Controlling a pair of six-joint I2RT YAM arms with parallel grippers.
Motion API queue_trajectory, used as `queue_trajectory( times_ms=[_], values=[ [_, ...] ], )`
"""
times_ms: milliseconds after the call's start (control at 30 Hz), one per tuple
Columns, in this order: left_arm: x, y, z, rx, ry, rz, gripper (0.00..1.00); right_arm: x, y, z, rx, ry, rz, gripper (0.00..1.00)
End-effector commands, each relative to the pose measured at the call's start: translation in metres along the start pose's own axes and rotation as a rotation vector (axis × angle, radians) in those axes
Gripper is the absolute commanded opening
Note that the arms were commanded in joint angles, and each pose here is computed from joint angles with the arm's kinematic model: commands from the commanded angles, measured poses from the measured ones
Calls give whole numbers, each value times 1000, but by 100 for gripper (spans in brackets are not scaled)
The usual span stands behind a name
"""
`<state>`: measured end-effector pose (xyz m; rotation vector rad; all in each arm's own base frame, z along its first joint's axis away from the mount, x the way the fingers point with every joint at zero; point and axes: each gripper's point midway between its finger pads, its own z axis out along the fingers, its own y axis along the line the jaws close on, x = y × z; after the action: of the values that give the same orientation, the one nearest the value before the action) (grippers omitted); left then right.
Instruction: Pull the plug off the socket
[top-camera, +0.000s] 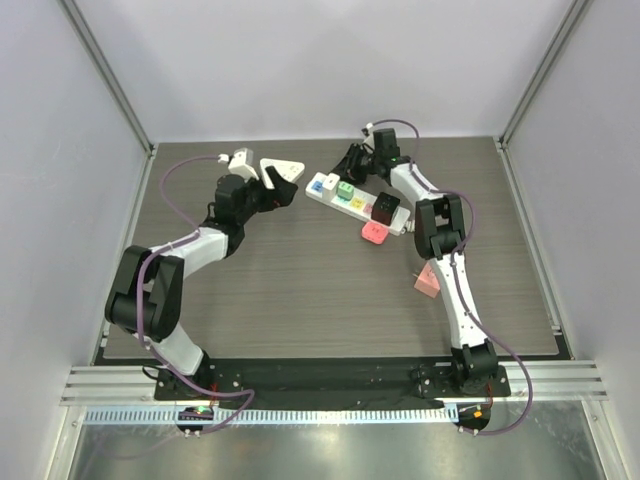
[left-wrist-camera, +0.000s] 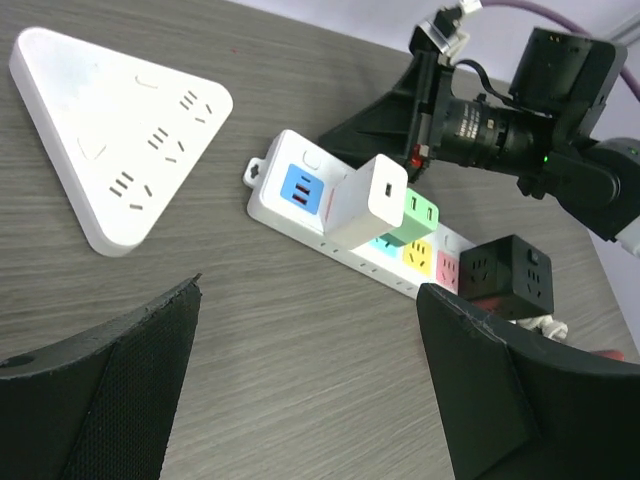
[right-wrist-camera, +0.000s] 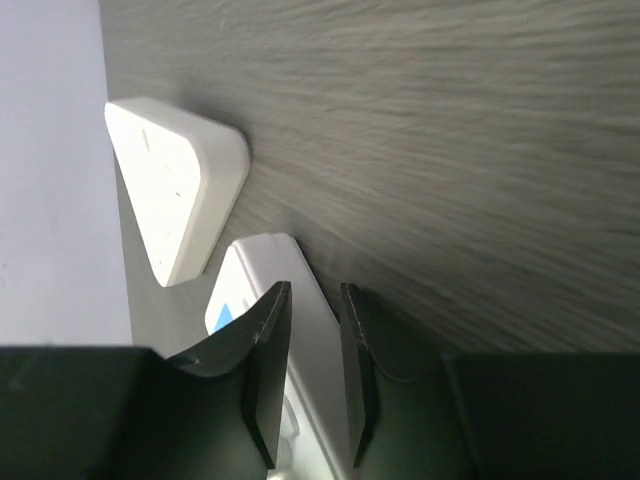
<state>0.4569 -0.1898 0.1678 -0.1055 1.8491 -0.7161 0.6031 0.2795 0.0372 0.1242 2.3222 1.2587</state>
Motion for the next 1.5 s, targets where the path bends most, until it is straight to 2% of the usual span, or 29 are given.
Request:
queue_trajectory(
  times_ms=[0, 300, 433, 467, 600, 733, 767, 867, 933, 1000, 1033, 1067, 1100, 1133, 1167, 1267, 1300, 1400, 1467],
  values=[
    [-18, -7, -7, 50, -64, 26, 90, 16, 30, 3, 20, 33, -57, 33],
    [-25, 19, -19, 28, -91, -20, 90, 115, 44, -1, 125, 266, -169, 33],
    [-23, 15, -19, 50, -76, -28, 90, 134, 68, -23, 151, 299, -245, 33],
    [-22, 14, -19, 58, -72, -30, 89, 151, 65, -27, 170, 327, -247, 33],
    [-15, 13, -18, 75, -57, -53, 88, 166, 80, -44, 208, 314, -301, 34],
    [-1, 12, -20, 85, -27, -79, 86, 136, 105, -72, 258, 152, -333, 38],
    [5, 9, -21, 91, -16, -78, 86, 117, 113, -89, 317, 62, -355, 40],
    [19, -2, -22, 115, 15, -59, 86, 91, 113, -120, 407, -67, -326, 43],
    [28, -14, -20, 146, 41, -43, 86, 71, 126, -152, 411, -165, -298, 44],
    [34, -21, -12, 164, 72, -20, 86, 71, 110, -175, 473, -206, -267, 46],
    [40, -27, -9, 178, 96, -12, 86, 64, 124, -199, 462, -273, -255, 47],
    [47, -29, -1, 190, 126, -8, 86, 56, 111, -217, 508, -322, -225, 48],
    [53, -30, 1, 194, 144, -10, 86, 70, 87, -229, 557, -316, -192, 50],
    [59, -32, 5, 201, 161, -17, 86, 64, 93, -252, 548, -391, -169, 52],
    [67, -31, 8, 206, 180, -24, 85, 74, 57, -269, 606, -396, -110, 53],
    [72, -38, 14, 239, 204, -22, 85, 76, 33, -307, 624, -496, -27, 60],
    [76, -41, 19, 266, 228, -14, 86, 86, 4, -319, 673, -494, 20, 63],
    [85, -41, 25, 276, 272, -8, 86, 93, -19, -331, 714, -495, 37, 63],
    [87, -42, 30, 286, 285, -12, 85, 99, -32, -327, 732, -460, 43, 57]
  ],
)
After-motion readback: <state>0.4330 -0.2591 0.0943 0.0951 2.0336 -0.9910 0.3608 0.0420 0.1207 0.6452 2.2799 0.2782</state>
